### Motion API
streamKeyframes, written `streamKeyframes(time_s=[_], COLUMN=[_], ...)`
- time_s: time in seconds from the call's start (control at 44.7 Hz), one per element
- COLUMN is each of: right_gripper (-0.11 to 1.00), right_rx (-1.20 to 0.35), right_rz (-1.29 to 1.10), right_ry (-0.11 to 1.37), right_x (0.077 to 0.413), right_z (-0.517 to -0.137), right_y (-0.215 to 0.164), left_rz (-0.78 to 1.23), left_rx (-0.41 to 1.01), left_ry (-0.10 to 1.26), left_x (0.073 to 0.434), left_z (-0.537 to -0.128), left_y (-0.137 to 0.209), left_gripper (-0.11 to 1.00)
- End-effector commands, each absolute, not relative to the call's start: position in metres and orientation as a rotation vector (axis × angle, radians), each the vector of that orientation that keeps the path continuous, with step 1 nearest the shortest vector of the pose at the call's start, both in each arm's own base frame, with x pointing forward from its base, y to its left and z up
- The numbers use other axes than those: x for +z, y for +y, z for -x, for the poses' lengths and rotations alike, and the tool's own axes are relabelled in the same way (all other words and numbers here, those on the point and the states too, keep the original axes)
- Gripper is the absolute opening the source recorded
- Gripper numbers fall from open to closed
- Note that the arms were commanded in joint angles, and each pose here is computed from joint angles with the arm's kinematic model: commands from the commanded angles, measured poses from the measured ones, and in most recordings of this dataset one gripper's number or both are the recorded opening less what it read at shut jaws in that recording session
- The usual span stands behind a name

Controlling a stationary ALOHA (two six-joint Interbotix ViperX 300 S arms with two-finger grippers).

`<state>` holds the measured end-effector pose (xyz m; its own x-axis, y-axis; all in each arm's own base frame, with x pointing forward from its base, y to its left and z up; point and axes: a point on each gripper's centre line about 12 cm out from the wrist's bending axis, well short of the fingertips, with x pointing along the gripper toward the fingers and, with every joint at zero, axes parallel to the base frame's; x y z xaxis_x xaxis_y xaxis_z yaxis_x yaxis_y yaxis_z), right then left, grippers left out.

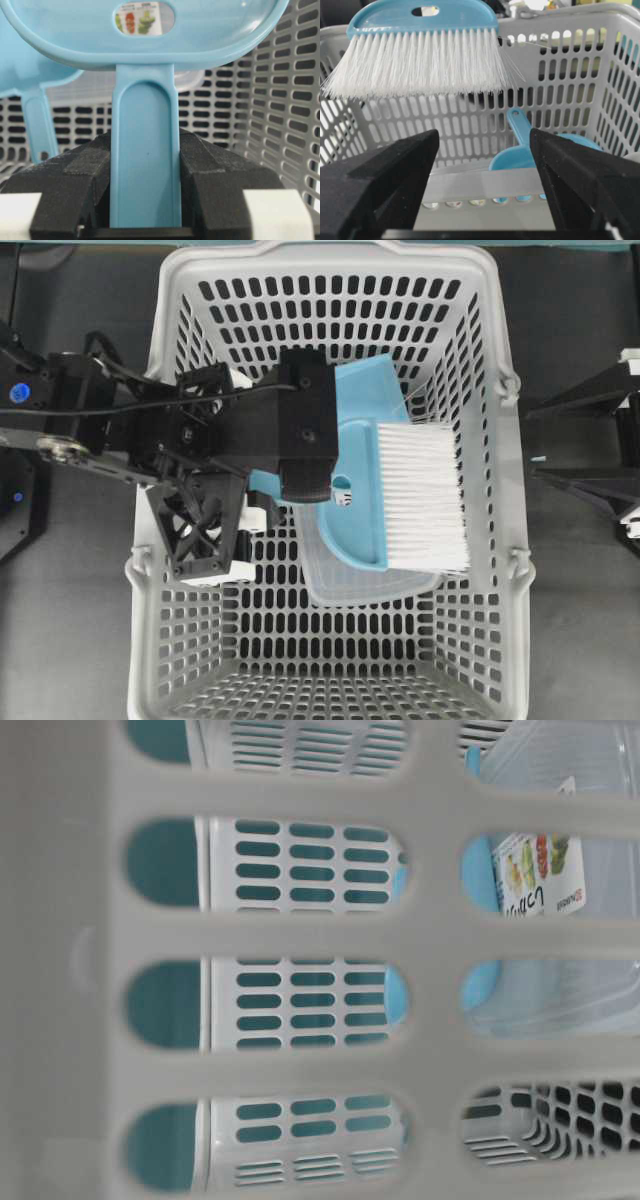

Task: Pick up the hand brush from the shopping basket with the left arm.
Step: 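Lift the hand brush up out of the basket with the left gripper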

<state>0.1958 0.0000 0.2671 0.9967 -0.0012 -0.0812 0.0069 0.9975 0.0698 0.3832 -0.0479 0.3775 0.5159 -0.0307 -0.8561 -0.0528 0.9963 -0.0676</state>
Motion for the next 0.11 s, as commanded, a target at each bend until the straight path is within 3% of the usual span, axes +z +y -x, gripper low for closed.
streamKeyframes(time_s=[0.0,0.09], right_gripper=[0.71,0.71], right_rx=[-0.004,-0.005], right_rz=[-0.075,-0.075], right_ry=[0.069,0.070], right_x=[0.2704,0.2698], right_z=[-0.1971,-0.1970], right_y=[-0.0001,-0.0001], left_rz=[0.090,0.090], left_rx=[0.008,0.008], left_ry=[0.983,0.983], left_x=[0.3922,0.3921], left_z=[-0.3810,-0.3815], left_y=[-0.0479,-0.0479], left_gripper=[0.24,0.24])
